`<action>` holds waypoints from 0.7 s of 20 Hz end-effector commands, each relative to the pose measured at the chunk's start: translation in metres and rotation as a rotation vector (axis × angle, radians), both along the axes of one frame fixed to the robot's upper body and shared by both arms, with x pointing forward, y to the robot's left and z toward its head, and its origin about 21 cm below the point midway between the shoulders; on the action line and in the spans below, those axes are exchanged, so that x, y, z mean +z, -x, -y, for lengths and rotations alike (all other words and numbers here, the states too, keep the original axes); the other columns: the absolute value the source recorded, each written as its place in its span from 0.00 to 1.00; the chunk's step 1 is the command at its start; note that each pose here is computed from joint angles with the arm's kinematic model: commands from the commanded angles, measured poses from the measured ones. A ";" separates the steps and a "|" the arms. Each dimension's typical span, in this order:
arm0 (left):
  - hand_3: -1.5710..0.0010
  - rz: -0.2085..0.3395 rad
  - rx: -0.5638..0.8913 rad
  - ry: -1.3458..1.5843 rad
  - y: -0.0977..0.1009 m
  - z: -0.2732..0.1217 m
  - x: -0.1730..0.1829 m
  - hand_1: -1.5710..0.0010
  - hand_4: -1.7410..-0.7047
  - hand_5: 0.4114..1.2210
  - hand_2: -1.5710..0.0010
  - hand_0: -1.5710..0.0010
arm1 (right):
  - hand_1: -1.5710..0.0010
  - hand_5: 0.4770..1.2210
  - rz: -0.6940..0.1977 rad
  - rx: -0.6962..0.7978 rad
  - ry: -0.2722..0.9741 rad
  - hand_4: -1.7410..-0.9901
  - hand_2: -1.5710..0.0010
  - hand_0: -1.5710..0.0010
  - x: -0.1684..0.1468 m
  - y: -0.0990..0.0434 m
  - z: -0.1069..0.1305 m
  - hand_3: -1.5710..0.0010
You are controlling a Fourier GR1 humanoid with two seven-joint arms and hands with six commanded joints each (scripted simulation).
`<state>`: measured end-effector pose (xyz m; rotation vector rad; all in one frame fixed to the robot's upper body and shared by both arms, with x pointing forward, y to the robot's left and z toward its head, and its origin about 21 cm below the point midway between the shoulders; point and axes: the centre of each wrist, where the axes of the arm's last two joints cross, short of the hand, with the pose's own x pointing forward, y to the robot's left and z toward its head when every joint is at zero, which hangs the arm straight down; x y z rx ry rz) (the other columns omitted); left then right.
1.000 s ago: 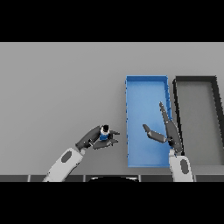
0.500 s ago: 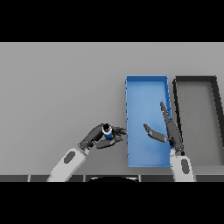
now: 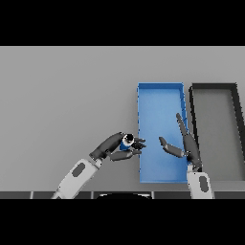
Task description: Pick up the blue pipe and place it into the blue bin.
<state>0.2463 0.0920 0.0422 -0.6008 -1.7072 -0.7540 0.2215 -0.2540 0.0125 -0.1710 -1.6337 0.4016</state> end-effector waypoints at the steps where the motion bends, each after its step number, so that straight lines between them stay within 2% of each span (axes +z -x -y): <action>1: 0.00 -0.006 0.004 -0.003 -0.001 -0.002 -0.001 0.00 0.26 1.00 0.00 0.00 | 1.00 0.14 0.002 -0.008 -0.005 0.82 1.00 1.00 -0.001 0.002 0.000 1.00; 4: 0.00 -0.007 0.010 0.002 -0.001 -0.004 0.002 0.00 0.26 1.00 0.00 0.00 | 1.00 0.14 0.010 -0.039 -0.024 0.82 1.00 1.00 -0.005 0.010 -0.003 1.00; 6: 0.00 -0.012 -0.006 -0.012 0.000 -0.004 -0.003 0.00 0.26 1.00 0.00 0.00 | 1.00 0.14 0.021 -0.058 -0.039 0.78 1.00 1.00 -0.004 0.016 -0.003 1.00; 8: 0.00 0.003 0.000 -0.008 -0.002 -0.007 0.000 0.00 0.26 1.00 0.00 0.00 | 1.00 0.13 0.010 -0.069 -0.039 0.73 1.00 1.00 -0.004 0.014 -0.005 1.00; 10: 0.00 0.006 -0.005 -0.008 0.001 -0.005 0.000 0.00 0.26 1.00 0.00 0.00 | 0.99 0.12 0.057 -0.044 -0.093 0.75 0.99 1.00 -0.005 0.017 -0.002 1.00; 11: 0.00 0.007 -0.001 -0.006 -0.001 -0.006 0.000 0.00 0.26 1.00 0.00 0.00 | 0.99 0.13 0.114 -0.015 -0.148 0.77 0.98 1.00 0.005 0.013 0.000 1.00; 12: 0.00 0.015 -0.002 0.001 0.000 -0.010 0.002 0.00 0.26 1.00 0.00 0.00 | 0.99 0.14 0.164 0.026 -0.197 0.76 0.98 1.00 0.014 0.015 0.000 1.00; 14: 0.00 -0.001 -0.001 -0.016 -0.003 -0.007 0.001 0.00 0.26 1.00 0.00 0.00 | 0.99 0.16 0.200 0.113 -0.220 0.76 0.99 1.00 0.032 0.011 0.005 1.00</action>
